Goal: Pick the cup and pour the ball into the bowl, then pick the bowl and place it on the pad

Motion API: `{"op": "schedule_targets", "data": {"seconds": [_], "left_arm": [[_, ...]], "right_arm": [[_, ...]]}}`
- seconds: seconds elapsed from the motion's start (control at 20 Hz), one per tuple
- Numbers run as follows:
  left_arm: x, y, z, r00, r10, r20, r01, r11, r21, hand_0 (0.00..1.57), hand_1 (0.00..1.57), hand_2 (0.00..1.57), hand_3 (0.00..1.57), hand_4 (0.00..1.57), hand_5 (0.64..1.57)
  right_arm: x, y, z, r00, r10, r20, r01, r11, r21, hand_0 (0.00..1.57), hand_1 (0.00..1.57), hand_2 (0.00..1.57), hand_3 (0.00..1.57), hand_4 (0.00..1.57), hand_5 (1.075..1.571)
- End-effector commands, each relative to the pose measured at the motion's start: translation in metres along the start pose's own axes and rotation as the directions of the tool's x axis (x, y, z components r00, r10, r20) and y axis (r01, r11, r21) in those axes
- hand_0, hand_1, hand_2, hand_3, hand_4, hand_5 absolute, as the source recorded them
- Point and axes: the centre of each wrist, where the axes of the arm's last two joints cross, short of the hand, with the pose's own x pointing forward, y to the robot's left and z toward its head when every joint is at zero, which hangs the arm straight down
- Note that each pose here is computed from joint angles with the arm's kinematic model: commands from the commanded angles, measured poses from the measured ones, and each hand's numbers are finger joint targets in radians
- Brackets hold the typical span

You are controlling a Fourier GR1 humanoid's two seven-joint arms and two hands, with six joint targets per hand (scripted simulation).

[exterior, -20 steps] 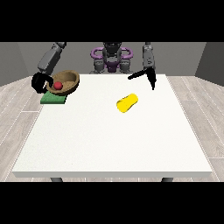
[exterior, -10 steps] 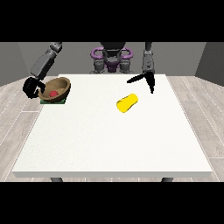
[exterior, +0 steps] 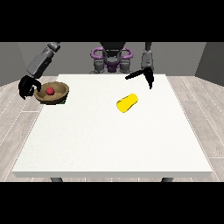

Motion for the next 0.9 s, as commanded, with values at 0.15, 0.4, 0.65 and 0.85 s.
{"op": "schedule_targets", "data": {"seconds": [0.15,0.4,0.65,0.85], "left_arm": [[-0.007,-0.001,0.005,0.997,0.031,-0.072,-0.031,0.999,-0.009,0.00,0.00,0.00,0.00,0.00,1.566],[0.000,0.011,0.014,0.997,0.047,-0.063,-0.049,0.998,-0.033,0.00,0.00,0.00,0.00,0.00,1.567],[0.015,0.007,0.009,0.999,0.042,-0.008,-0.042,0.999,-0.030,0.00,0.00,0.00,0.00,0.00,1.565],[0.019,0.017,0.004,0.999,0.045,-0.003,-0.045,0.999,-0.009,0.00,0.00,0.00,0.00,0.00,1.565]], "right_arm": [[-0.004,0.000,0.000,0.996,-0.038,-0.077,0.037,0.999,-0.014,1.57,1.57,1.57,0.26,0.74,1.570],[-0.018,-0.011,0.012,0.990,0.027,-0.136,-0.025,1.000,0.010,1.57,1.57,1.57,1.02,0.73,1.569],[-0.013,-0.013,0.012,0.984,0.134,-0.115,-0.134,0.991,0.009,1.57,1.57,1.57,1.21,0.67,1.558],[0.004,-0.034,0.018,0.973,0.176,-0.152,-0.196,0.973,-0.124,1.10,1.10,1.05,0.87,0.00,1.539]]}}
